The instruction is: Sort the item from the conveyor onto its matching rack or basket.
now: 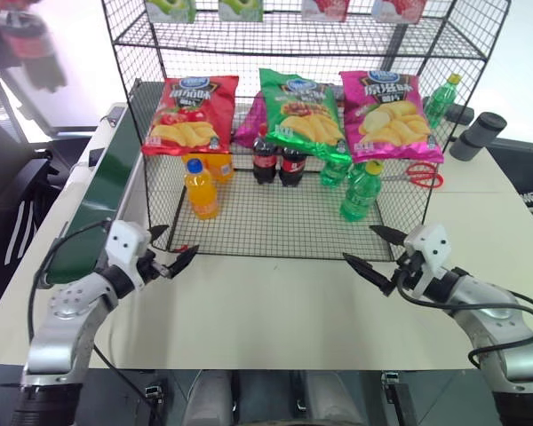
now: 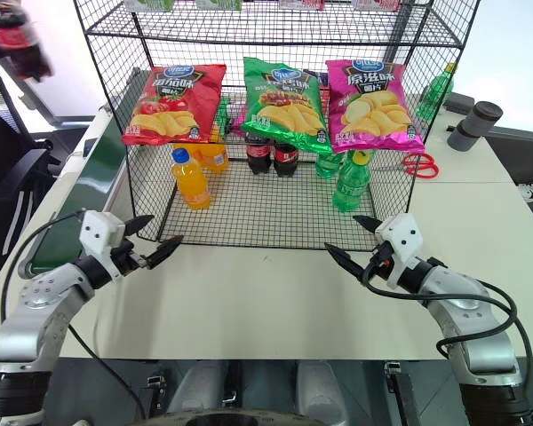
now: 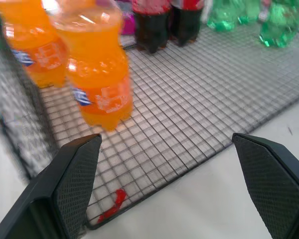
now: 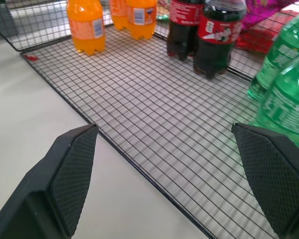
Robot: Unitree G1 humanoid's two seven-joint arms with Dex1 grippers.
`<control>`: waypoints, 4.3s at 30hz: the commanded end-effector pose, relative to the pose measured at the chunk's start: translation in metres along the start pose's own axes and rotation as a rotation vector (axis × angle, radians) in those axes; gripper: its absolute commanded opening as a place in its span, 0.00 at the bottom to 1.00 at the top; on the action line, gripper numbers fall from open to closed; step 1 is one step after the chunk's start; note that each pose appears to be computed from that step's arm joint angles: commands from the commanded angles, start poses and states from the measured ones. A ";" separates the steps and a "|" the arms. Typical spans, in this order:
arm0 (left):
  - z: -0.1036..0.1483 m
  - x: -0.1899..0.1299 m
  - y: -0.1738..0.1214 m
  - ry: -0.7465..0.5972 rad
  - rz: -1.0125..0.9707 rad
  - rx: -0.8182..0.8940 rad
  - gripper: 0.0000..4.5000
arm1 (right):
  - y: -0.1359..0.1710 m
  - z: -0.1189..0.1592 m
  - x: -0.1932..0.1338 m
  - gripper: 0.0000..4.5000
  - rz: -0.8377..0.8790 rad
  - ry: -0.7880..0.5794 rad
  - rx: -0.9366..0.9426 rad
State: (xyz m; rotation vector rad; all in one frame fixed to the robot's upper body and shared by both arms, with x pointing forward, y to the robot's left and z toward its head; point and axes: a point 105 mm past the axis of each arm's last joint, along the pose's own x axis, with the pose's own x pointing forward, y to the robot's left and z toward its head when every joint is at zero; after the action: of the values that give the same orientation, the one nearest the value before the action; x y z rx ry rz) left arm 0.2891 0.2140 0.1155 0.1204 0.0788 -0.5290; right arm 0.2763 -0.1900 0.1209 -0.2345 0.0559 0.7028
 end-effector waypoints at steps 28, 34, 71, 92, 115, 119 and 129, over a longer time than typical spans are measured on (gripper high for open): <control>0.011 -0.028 0.123 -0.150 0.716 -0.054 1.00 | 0.047 0.043 0.047 0.99 0.092 -0.204 -0.014; 0.009 -0.020 0.124 -0.150 0.720 -0.038 1.00 | 0.055 0.053 0.051 0.99 0.085 -0.250 -0.003; 0.006 -0.011 0.124 -0.182 0.732 -0.069 1.00 | 0.073 0.045 0.063 0.99 0.196 -0.217 0.057; 0.004 -0.023 0.134 -0.217 0.784 -0.103 1.00 | 0.075 0.042 0.067 0.99 0.197 -0.212 0.042; -0.001 -0.039 0.145 -0.211 0.864 -0.119 0.88 | 0.076 0.042 0.068 1.00 0.204 -0.212 0.046; 0.004 -0.045 0.146 -0.215 0.860 -0.090 0.64 | 0.076 0.042 0.068 1.00 0.202 -0.214 0.044; 0.087 -0.050 0.100 -0.318 0.364 0.072 0.64 | 0.079 0.054 0.061 1.00 0.285 -0.260 0.093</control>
State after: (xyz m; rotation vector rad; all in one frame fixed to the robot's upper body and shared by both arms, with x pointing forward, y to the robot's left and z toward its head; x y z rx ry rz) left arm 0.3092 0.3336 0.1780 0.0563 -0.1758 -0.0424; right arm 0.2757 -0.0829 0.1310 -0.0641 -0.0607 0.9632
